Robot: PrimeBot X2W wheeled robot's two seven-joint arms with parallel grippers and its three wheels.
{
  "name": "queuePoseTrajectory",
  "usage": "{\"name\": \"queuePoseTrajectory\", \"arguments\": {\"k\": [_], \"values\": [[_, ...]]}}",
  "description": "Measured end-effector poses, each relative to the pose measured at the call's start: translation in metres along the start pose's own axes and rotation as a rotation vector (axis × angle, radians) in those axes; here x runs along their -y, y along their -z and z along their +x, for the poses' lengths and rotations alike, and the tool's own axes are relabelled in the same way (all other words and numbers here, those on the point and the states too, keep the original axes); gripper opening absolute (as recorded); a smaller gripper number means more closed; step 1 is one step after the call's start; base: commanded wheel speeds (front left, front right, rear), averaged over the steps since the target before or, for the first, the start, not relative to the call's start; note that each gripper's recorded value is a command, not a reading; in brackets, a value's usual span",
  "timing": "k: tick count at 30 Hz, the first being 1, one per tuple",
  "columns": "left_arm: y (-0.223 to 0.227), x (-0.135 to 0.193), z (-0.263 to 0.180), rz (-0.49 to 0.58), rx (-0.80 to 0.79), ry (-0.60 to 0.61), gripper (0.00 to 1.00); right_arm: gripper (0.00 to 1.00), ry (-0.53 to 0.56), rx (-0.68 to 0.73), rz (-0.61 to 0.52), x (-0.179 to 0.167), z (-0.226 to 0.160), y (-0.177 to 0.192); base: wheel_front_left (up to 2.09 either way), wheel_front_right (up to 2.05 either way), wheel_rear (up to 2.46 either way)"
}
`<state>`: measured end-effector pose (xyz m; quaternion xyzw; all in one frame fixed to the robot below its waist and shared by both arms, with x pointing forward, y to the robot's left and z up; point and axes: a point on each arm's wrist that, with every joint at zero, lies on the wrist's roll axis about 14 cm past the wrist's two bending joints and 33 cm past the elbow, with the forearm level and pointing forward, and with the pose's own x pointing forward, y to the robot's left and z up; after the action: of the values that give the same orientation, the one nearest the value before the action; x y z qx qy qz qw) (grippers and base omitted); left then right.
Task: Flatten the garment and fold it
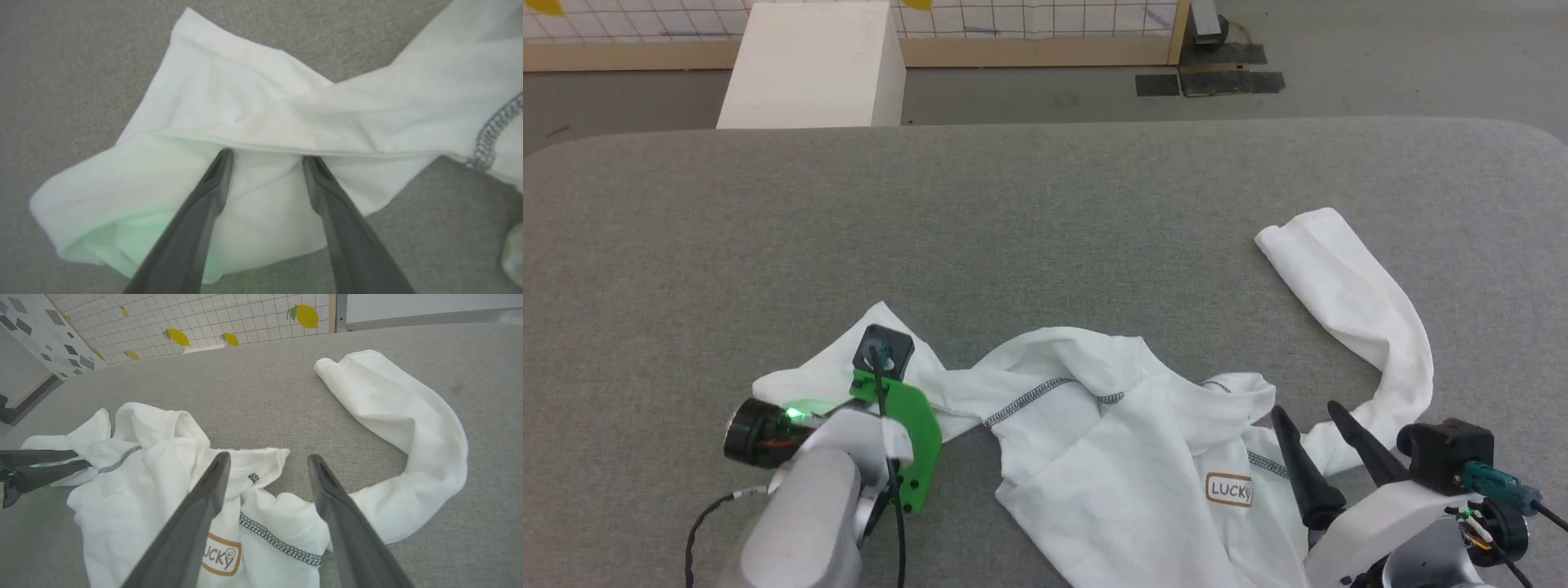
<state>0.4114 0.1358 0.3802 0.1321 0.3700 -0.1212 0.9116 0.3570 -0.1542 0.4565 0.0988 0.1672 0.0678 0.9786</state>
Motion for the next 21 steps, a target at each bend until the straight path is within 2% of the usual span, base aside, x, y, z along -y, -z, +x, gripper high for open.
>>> {"name": "queuePoseTrajectory", "arguments": {"k": [1, 5, 12, 17, 20, 21], "values": [[0.001, 0.001, 0.001, -0.004, -0.021, 0.012, 0.0, 1.0, 0.001, -0.002, 0.005, 0.0, 0.0, 0.001, 0.0, 0.0, 0.0], [-0.012, -0.011, 0.002, -0.061, 0.047, -0.012, 0.0, 1.0, 0.006, -0.011, 0.016, 0.002, 0.001, 0.004, 0.0, 0.0, 0.0], [-0.015, -0.104, -0.031, -0.276, 0.286, -0.319, 0.0, 1.0, 0.043, 0.012, 0.018, 0.017, 0.006, -0.003, 0.0, 0.0, 0.0], [0.01, -0.15, -0.063, -0.391, 0.354, -0.492, 0.0, 1.0, 0.077, 0.016, 0.021, 0.03, 0.008, -0.004, 0.0, 0.0, 0.0], [0.039, -0.156, -0.071, -0.445, 0.311, -0.534, 0.0, 1.0, 0.105, 0.003, 0.026, 0.039, 0.008, -0.002, 0.0, 0.0, 0.0], [0.046, -0.155, -0.073, -0.458, 0.297, -0.541, 0.35, 1.0, 0.112, -0.003, 0.027, 0.042, 0.007, -0.001, 0.0, 0.0, 0.0]]}}
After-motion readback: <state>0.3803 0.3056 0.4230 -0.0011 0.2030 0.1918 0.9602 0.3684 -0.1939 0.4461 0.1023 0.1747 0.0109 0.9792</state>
